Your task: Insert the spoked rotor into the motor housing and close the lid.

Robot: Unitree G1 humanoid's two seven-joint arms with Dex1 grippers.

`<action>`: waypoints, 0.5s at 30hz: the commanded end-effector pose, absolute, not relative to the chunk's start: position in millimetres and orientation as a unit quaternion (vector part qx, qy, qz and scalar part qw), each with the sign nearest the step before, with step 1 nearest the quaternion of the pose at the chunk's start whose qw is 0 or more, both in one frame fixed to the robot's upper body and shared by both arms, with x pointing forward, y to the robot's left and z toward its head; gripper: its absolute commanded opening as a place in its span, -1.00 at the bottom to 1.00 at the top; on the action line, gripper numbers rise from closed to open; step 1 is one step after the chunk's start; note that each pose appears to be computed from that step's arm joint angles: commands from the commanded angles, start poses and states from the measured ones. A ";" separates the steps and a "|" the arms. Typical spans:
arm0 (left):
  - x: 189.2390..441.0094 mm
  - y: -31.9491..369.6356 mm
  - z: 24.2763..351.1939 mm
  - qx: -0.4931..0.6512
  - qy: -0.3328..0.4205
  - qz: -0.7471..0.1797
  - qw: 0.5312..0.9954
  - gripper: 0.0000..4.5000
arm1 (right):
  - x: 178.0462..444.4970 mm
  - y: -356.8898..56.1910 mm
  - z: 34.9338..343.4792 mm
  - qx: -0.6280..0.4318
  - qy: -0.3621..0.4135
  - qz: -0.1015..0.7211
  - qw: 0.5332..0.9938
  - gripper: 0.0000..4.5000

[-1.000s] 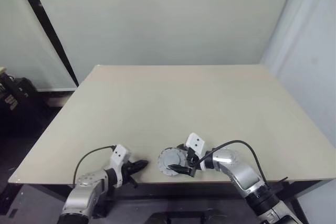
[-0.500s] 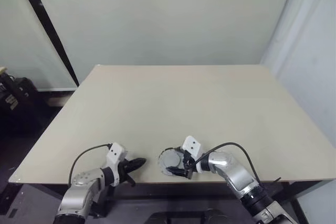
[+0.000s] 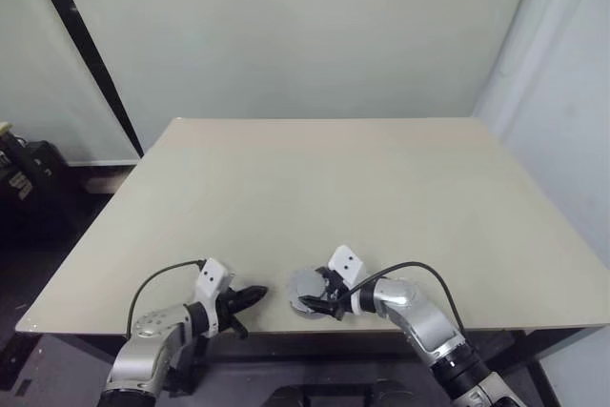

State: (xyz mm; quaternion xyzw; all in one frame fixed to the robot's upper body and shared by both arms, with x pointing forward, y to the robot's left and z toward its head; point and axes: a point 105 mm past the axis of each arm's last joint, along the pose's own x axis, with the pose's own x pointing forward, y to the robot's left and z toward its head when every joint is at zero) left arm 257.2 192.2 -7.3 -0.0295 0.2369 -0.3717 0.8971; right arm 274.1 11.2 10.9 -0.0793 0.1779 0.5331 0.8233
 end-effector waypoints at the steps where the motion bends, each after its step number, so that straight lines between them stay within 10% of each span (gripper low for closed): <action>1: 264.5 183.2 6.9 -0.018 0.207 -0.388 0.898 -1.00 | 278.3 13.7 21.3 -0.093 0.159 0.520 0.834 0.44; 15: 267.3 163.1 14.7 -0.021 0.187 -0.413 0.891 -1.00 | 273.8 6.4 10.6 -0.138 0.179 0.532 0.816 0.44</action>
